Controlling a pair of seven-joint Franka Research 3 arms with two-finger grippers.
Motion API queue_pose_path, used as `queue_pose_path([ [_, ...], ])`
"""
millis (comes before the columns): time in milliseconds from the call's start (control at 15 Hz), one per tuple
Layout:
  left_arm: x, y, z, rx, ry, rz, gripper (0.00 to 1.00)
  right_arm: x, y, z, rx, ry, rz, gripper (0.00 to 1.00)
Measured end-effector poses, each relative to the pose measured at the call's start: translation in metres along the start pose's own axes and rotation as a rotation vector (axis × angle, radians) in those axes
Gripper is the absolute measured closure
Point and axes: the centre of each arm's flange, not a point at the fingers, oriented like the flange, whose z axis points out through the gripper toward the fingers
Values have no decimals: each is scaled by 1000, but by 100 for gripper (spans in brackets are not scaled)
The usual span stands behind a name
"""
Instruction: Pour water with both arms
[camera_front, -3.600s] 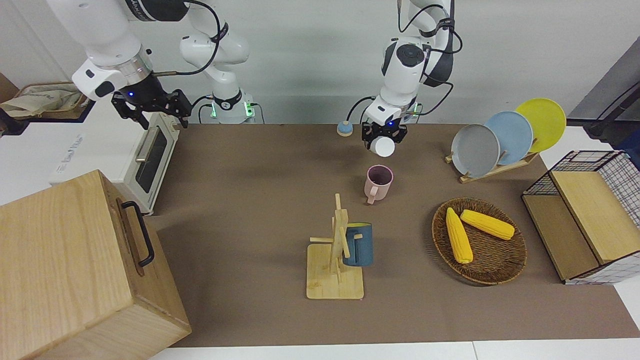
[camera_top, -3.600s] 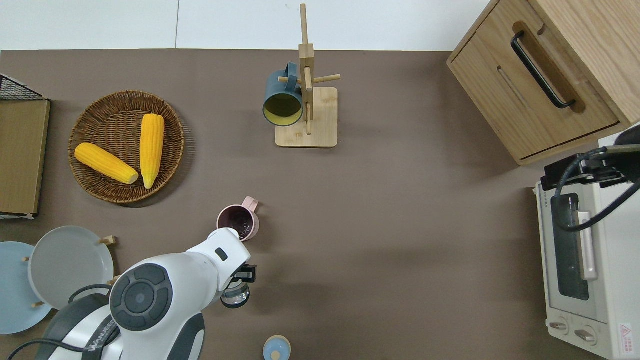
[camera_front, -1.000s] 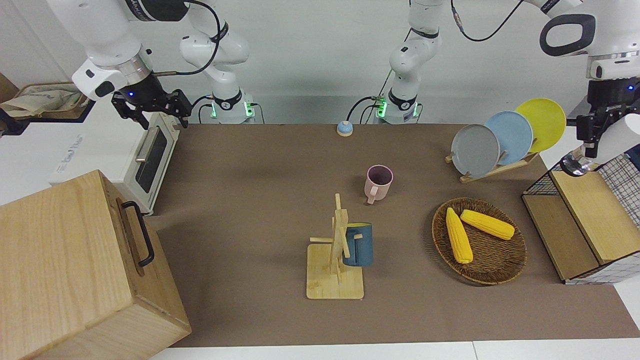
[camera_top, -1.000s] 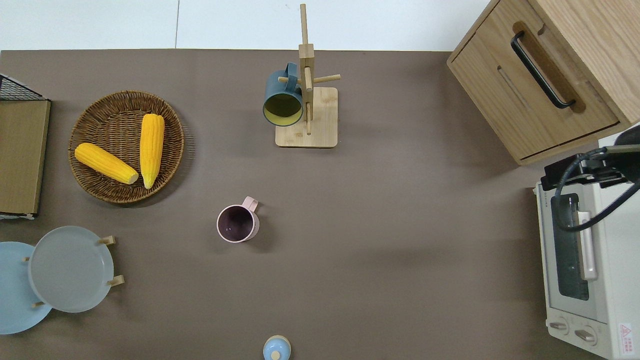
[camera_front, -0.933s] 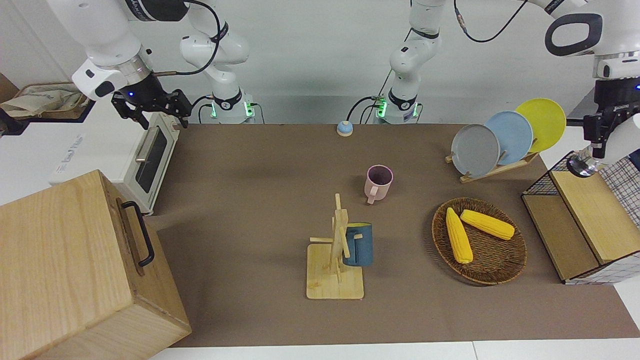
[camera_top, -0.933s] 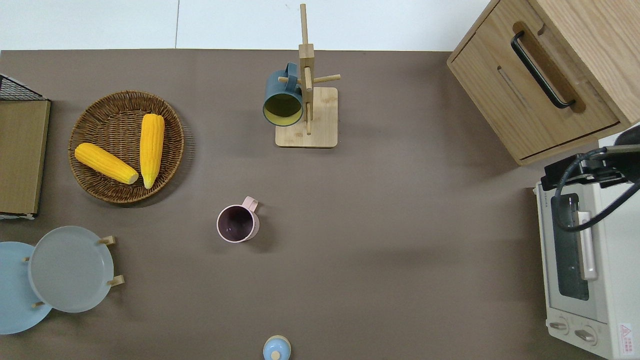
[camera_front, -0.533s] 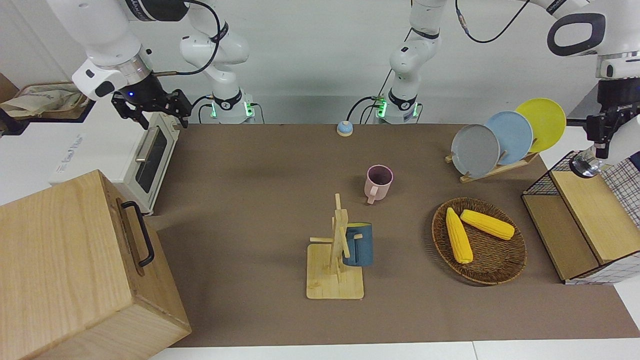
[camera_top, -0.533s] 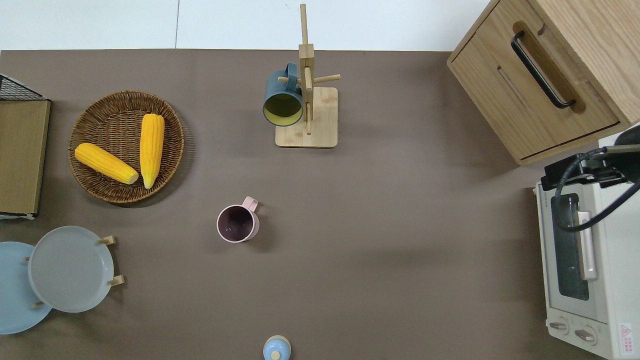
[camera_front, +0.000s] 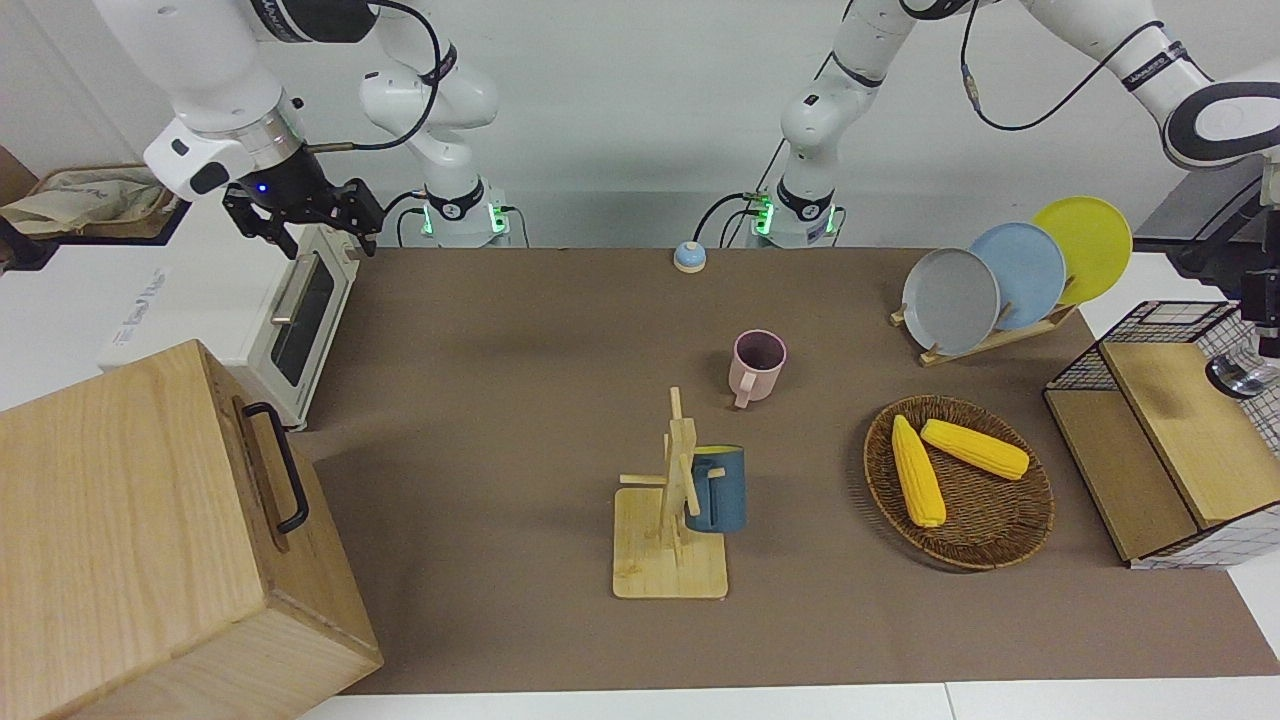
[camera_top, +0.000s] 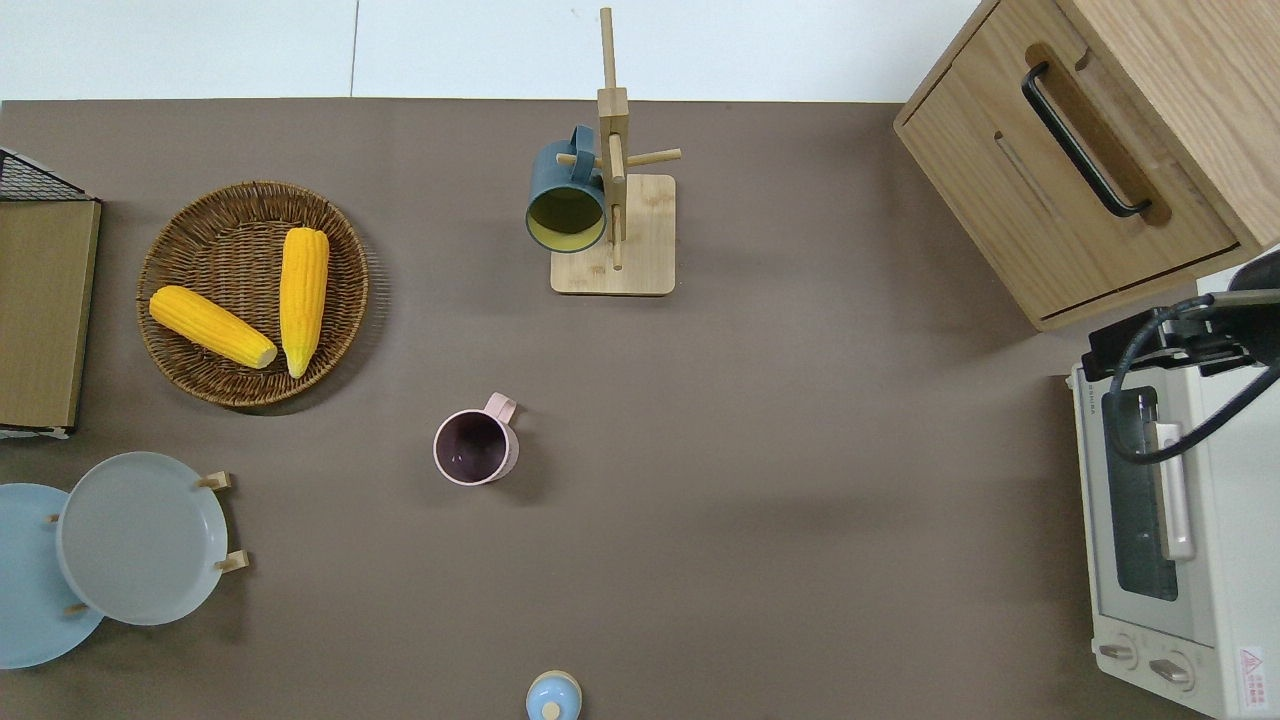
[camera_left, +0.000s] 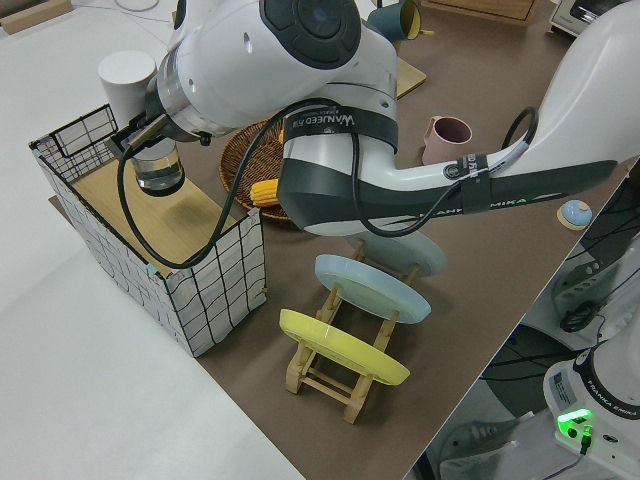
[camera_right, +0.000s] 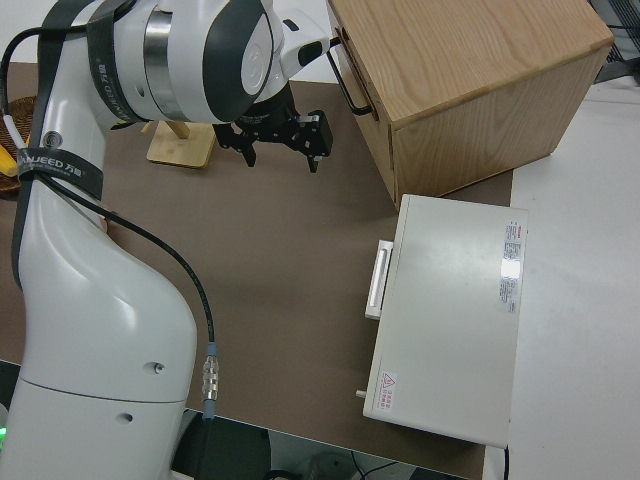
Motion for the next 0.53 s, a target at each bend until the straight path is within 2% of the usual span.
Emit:
queue_pose_path([
  [533, -21, -11, 38, -3, -4, 14, 37, 0, 0, 0, 0, 0, 0, 0],
])
